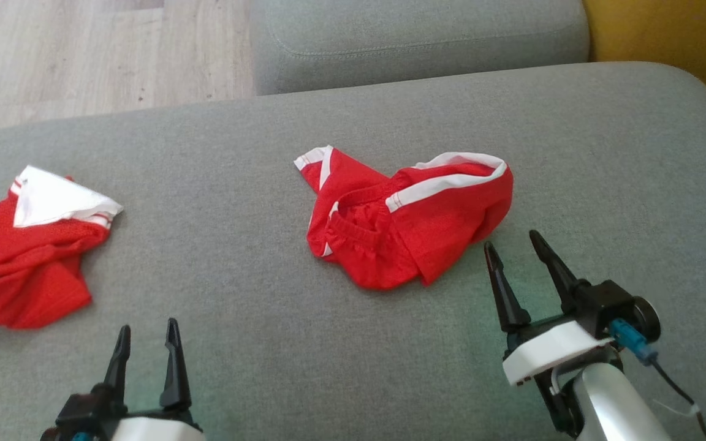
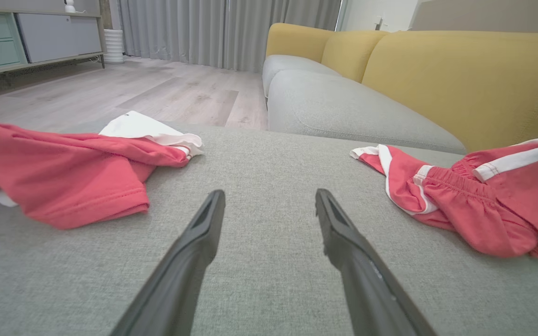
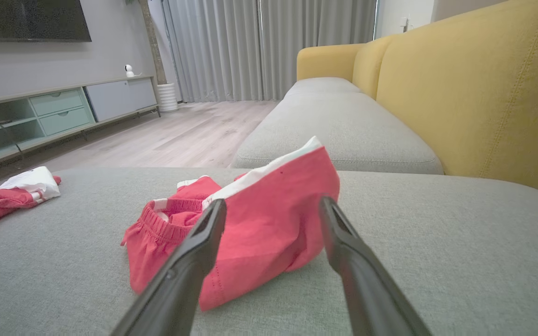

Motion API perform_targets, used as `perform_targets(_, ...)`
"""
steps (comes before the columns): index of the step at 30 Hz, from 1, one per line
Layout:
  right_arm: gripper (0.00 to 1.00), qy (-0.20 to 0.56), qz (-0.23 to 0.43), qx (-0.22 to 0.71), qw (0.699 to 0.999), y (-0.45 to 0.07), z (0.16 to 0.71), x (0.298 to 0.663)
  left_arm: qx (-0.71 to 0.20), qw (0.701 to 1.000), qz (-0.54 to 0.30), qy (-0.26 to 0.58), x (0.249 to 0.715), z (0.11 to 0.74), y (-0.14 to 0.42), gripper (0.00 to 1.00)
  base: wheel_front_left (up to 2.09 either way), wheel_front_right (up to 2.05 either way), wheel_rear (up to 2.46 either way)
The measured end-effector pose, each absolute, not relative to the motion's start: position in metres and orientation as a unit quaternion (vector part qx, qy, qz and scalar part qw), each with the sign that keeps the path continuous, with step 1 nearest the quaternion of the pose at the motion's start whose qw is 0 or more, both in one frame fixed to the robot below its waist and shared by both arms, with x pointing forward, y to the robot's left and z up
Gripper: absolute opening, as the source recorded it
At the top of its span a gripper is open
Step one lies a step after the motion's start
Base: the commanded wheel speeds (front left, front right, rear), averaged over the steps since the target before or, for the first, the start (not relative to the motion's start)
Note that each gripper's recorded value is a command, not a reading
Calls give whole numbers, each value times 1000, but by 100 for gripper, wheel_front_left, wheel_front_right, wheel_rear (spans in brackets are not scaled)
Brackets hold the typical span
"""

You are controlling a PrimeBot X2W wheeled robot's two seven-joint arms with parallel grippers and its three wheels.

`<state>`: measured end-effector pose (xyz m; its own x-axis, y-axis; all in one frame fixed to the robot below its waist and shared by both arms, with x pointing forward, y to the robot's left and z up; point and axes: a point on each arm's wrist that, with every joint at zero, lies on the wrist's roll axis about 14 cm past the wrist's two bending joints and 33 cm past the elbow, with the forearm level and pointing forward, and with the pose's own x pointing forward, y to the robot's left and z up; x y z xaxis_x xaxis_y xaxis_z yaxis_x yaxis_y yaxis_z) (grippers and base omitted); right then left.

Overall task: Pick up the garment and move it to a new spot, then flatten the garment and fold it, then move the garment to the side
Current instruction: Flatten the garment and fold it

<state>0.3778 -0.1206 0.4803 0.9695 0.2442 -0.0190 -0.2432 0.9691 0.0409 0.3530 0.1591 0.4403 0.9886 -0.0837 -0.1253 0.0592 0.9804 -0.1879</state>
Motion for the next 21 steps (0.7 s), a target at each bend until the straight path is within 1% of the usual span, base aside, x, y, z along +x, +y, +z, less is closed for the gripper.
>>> perform_targets(6,100,24,118,20,992,-123,472,377,-93,992,-47,68,360,440,151,100,0,0,0)
perform_targets(11,100,39,147,18,988,-105,463,379,-107,991,-60,56,374,448,140,100,0,0,0)
perform_targets(13,100,35,171,14,985,-90,465,387,-108,991,-61,57,374,447,140,100,0,0,0)
perform_targets(16,100,13,203,4,979,-70,481,408,-108,991,-51,66,371,441,145,100,0,0,0)
perform_targets(21,100,-5,236,-15,972,-47,496,437,-108,990,-35,79,364,432,155,100,0,0,0)
